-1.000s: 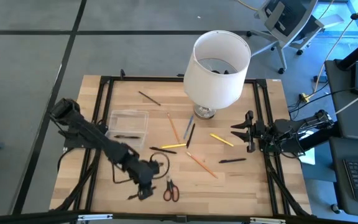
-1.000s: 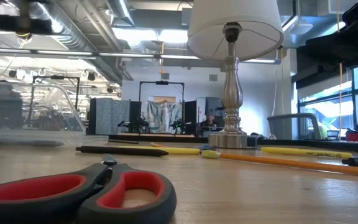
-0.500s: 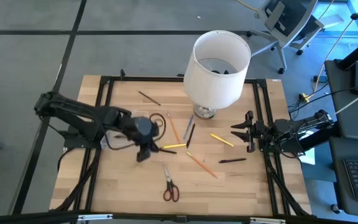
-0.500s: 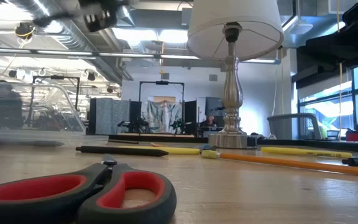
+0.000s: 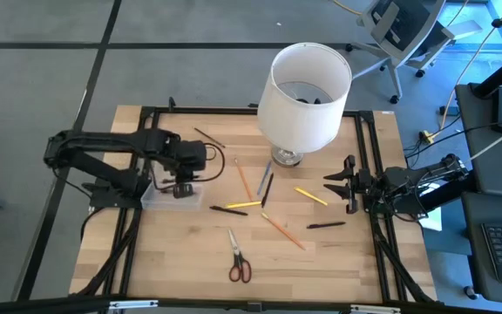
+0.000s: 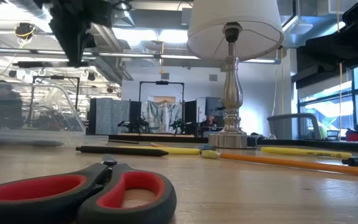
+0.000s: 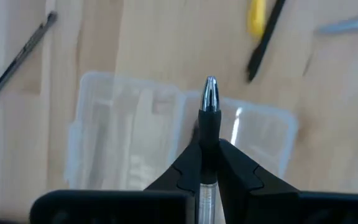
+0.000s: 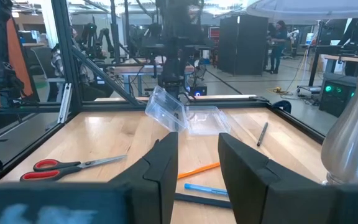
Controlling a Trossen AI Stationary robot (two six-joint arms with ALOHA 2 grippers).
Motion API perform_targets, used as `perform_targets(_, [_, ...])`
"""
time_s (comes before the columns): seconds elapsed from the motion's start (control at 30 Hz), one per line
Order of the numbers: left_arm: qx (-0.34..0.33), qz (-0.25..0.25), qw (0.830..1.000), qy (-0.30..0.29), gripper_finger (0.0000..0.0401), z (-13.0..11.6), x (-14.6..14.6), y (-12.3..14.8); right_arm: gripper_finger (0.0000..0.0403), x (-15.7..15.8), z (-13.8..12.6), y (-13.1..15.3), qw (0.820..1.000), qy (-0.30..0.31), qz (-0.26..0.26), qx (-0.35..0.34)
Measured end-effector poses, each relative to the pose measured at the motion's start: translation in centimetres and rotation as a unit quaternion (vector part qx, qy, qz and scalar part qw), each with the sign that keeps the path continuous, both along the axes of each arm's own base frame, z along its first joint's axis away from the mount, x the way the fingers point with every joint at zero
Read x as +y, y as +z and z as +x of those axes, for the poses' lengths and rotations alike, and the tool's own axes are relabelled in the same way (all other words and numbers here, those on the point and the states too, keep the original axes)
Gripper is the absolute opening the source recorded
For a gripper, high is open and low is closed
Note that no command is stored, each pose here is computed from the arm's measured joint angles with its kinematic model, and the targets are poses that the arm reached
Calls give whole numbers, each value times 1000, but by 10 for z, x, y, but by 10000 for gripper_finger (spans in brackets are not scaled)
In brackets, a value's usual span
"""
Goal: Pick & place school supplies into a supply box
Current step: Put the black pen into the transparent supply box
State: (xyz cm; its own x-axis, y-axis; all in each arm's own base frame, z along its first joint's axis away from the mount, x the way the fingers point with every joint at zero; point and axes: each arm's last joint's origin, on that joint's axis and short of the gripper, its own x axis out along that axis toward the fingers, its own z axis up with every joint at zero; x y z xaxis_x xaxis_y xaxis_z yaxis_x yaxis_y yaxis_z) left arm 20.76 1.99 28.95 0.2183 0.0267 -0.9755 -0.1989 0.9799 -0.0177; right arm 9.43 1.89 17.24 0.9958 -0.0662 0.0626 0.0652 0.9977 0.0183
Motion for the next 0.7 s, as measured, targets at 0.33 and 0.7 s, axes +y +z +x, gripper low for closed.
perform_targets(0.33, [61,-55,997,-14,22,13,19,-22,120,0,0,0,1000,0,-1,0])
perform_targets(0.7, [181,-104,978,-5,22,29,20,-56,120,0,0,0,1000,0,0,0])
